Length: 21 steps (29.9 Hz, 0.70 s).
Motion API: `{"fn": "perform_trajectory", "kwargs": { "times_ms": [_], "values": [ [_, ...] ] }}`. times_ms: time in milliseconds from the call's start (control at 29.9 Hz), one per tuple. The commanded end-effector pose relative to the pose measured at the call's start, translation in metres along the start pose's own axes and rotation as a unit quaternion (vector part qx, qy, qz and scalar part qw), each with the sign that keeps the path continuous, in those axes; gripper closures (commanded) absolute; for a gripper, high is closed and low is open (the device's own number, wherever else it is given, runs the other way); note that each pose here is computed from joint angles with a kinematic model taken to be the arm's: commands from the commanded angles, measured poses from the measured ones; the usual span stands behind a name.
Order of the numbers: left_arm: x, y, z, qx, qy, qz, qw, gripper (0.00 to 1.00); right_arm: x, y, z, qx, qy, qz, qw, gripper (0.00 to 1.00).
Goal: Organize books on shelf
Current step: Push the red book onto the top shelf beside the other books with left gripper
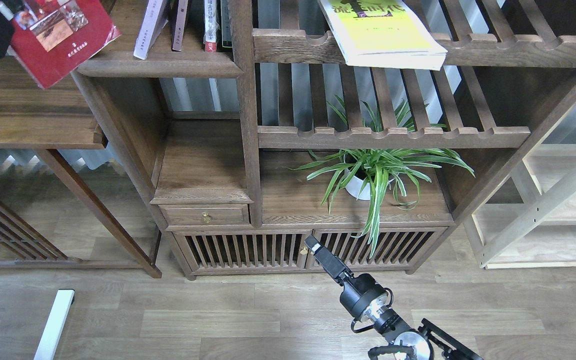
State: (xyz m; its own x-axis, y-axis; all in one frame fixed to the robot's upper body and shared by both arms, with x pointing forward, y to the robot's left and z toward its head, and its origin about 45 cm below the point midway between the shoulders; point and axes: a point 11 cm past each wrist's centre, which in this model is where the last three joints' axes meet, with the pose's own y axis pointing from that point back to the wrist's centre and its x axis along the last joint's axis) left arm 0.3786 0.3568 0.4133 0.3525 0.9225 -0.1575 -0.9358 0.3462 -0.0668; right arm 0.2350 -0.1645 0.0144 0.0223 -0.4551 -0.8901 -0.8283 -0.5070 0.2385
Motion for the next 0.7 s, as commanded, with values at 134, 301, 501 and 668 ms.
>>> {"fn": "perform_trajectory", "kwargs": {
  "times_ms": [134, 301, 501, 668],
  "values": [
    [-0.008, -0.026, 0.006, 0.009, 0.002, 0.001, 1.0, 0.98, -0.004, 0.0, 0.0, 0.002, -0.004, -0.014, 1.0, 0.01],
    [-0.01, -0.034, 0.002, 0.018, 0.003, -0.001, 1.0, 0.98, -0.007, 0.001, 0.001, 0.003, -0.007, -0.019, 1.0, 0.01],
    [-0.002, -0.033, 0.004, 0.018, 0.003, 0.009, 1.0, 0.98, -0.007, 0.001, 0.0, 0.004, -0.006, -0.019, 1.0, 0.01],
    [0.002, -0.037, -0.002, 0.026, 0.009, 0.014, 1.0, 0.98, -0.008, 0.0, -0.001, 0.006, -0.007, -0.02, 1.0, 0.01]
  ]
}}
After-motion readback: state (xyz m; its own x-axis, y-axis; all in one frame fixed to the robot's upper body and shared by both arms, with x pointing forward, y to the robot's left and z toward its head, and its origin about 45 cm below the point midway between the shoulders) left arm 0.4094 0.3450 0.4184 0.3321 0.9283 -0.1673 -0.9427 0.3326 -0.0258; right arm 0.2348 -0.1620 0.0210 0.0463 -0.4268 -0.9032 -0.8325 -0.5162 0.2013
